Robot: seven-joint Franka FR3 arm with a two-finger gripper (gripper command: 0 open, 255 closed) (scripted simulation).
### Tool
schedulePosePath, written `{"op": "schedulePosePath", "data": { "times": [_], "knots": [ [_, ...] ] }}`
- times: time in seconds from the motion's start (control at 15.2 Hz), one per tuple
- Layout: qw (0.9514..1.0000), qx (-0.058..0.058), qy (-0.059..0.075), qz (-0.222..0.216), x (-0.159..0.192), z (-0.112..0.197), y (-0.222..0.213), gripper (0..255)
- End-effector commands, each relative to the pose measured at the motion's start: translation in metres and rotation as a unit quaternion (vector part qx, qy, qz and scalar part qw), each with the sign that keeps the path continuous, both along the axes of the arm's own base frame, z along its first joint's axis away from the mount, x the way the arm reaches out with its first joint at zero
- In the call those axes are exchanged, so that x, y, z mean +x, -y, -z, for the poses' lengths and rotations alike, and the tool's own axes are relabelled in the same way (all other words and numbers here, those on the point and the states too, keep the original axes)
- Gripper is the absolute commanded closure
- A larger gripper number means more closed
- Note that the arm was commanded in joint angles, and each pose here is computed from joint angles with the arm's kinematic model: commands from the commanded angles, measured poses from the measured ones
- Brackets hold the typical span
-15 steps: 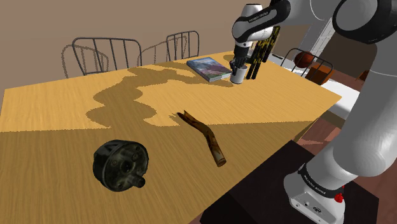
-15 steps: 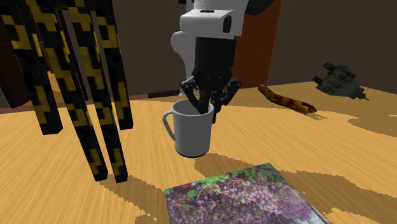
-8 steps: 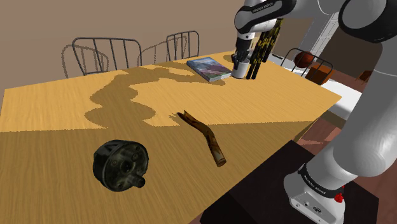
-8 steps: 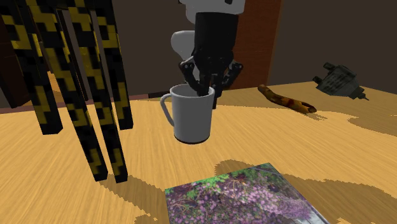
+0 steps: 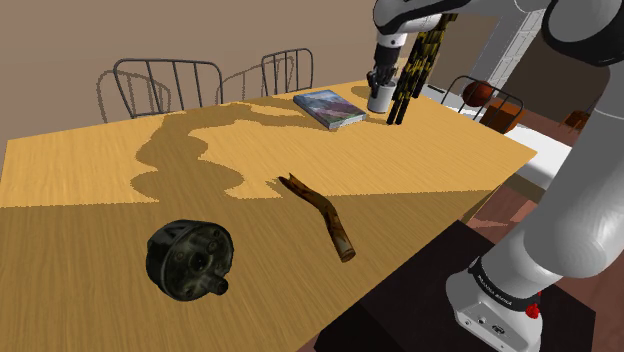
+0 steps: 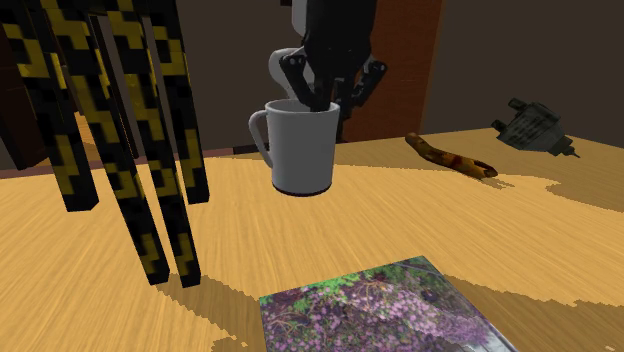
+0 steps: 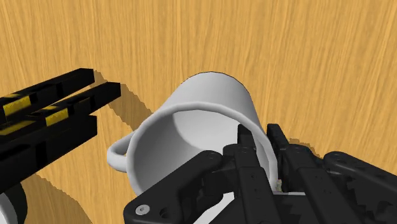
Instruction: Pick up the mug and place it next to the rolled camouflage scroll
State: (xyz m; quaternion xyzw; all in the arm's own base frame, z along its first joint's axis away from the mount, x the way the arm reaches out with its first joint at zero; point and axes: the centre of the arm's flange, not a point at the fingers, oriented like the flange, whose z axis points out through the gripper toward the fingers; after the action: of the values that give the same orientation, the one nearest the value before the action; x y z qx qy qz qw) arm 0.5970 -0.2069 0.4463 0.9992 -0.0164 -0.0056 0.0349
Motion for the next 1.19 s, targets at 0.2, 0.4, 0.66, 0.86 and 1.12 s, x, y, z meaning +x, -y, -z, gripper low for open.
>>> {"op": "schedulePosePath", "data": {
  "times": [0.2, 0.4, 0.66, 0.86, 1.12],
  "knots": [
    [1.0000, 0.000, 0.000, 0.000, 0.000, -0.026, 0.001, 255],
    [1.0000, 0.000, 0.000, 0.000, 0.000, -0.042, 0.001, 255],
    [1.0000, 0.000, 0.000, 0.000, 0.000, -0.061, 0.001, 255],
    [1.0000, 0.000, 0.000, 0.000, 0.004, -0.062, -0.039, 255],
    [1.0000, 0.000, 0.000, 0.000, 0.010, -0.062, -0.091, 255]
  ]
}}
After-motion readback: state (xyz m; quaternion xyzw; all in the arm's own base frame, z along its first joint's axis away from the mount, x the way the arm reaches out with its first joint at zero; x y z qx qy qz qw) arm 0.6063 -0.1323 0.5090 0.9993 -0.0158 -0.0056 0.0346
